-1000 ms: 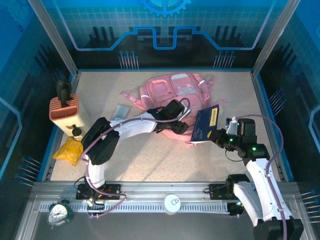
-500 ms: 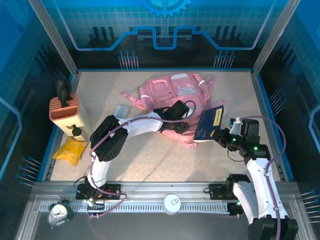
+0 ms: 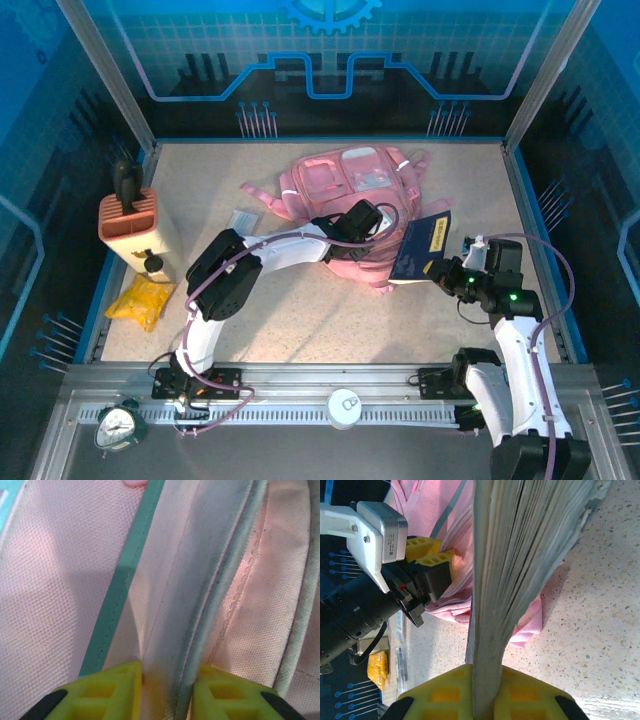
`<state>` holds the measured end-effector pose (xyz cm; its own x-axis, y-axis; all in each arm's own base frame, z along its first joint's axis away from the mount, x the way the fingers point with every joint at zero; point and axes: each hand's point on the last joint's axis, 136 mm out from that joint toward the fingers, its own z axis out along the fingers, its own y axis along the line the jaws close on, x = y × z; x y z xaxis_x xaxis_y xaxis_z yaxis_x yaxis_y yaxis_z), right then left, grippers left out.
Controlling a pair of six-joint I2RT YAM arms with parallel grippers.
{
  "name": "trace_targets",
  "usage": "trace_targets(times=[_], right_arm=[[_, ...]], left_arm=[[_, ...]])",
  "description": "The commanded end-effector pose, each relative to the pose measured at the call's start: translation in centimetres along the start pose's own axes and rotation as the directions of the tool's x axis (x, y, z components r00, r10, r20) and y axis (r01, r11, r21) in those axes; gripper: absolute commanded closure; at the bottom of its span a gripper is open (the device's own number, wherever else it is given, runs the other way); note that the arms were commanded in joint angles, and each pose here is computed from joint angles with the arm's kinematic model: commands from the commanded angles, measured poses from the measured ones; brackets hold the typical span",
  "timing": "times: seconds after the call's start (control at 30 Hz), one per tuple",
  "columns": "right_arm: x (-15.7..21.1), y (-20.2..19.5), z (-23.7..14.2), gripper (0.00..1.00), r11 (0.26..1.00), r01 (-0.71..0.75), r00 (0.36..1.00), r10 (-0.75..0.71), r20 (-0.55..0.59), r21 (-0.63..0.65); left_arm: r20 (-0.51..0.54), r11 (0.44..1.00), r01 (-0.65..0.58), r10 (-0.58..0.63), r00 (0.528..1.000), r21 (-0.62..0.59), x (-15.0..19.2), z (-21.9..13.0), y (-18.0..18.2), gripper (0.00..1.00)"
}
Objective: Pack the student bag
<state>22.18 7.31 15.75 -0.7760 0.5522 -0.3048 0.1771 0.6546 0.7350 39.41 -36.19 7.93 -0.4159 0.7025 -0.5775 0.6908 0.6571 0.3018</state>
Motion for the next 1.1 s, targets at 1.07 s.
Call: trace_targets(times=[1.07], right_arm=[[-0.7, 12.1, 7.7, 1.0, 0.918, 0.164, 0.97, -0.217, -0.111, -0.362]], left_arm=[[0.423, 0.935, 0.313, -0.219, 0.879, -0.167, -12.0, -18.7, 14.2, 1.0]])
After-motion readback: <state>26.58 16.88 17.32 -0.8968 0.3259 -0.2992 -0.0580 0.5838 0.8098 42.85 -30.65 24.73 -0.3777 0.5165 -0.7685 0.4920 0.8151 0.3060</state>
